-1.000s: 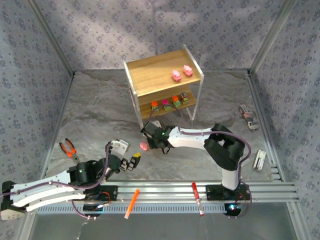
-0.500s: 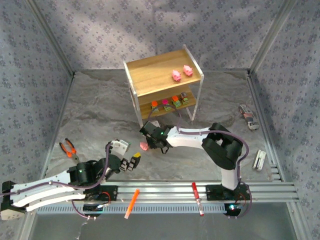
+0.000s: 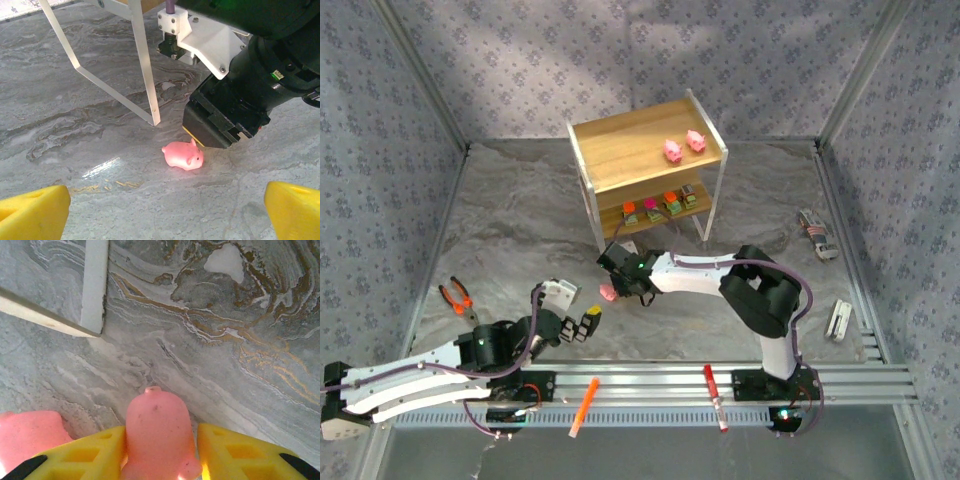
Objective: Place and organize the plastic toys onto the shelf
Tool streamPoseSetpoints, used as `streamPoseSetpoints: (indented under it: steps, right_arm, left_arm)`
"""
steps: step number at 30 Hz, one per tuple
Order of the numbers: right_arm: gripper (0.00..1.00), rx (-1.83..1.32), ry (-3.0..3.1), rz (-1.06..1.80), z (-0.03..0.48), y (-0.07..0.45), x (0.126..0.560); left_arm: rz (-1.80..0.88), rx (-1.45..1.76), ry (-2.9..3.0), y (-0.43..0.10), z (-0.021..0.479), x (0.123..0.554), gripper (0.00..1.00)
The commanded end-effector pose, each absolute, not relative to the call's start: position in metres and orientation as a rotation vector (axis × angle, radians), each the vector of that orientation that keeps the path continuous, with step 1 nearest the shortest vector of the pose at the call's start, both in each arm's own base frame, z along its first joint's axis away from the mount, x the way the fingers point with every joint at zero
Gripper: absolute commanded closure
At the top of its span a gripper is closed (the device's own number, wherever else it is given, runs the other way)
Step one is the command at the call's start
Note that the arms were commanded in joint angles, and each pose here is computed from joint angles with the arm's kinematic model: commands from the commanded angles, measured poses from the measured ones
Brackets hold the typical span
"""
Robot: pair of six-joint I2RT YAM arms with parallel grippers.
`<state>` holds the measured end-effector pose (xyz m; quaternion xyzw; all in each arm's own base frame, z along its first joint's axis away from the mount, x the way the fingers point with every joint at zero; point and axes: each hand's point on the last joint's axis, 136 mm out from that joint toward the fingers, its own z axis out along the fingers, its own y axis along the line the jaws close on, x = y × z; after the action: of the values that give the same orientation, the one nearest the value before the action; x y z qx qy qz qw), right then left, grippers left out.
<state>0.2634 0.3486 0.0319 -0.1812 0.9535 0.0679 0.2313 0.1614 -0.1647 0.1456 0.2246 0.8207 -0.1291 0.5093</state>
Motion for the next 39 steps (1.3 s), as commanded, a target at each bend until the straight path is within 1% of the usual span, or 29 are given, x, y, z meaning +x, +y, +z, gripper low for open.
streamPoseSetpoints:
  steps: [1,4,6,8,10,15,25,33,35,39]
  right_arm:
    - [0.57,-0.503,2.638,0.154,0.028,0.345,0.264]
    - [0.58,-0.502,2.636,0.155,0.028,0.344,0.263]
    - [0.61,-0.497,2.634,0.153,0.029,0.344,0.265]
    - [0.67,-0.500,2.630,0.152,0.031,0.345,0.265]
    - [0.70,-0.502,2.628,0.147,0.033,0.344,0.265]
    - [0.73,-0.505,2.621,0.135,0.038,0.340,0.264]
    - [0.74,-0.522,2.575,0.111,0.071,0.326,0.253]
    - [0.74,-0.514,2.506,0.116,0.128,0.306,0.238]
    - [0.74,-0.513,2.507,0.097,0.131,0.293,0.232]
    - [0.74,-0.488,2.472,0.121,0.158,0.281,0.228]
  left_arm:
    - [-0.338,0.520,1.964,-0.165,0.153,0.162,0.00]
    - [-0.338,0.520,1.963,-0.165,0.153,0.162,0.00]
    - [-0.338,0.517,1.964,-0.165,0.153,0.162,0.00]
    - [-0.338,0.519,1.963,-0.165,0.153,0.162,0.01]
    - [-0.338,0.519,1.963,-0.165,0.153,0.162,0.00]
    - [-0.339,0.519,1.963,-0.165,0.153,0.162,0.00]
    - [-0.340,0.521,1.962,-0.165,0.153,0.162,0.01]
    - [-0.353,0.548,1.959,-0.169,0.152,0.160,0.00]
    - [-0.362,0.560,1.957,-0.171,0.152,0.159,0.00]
    - [-0.398,0.603,1.947,-0.178,0.152,0.155,0.01]
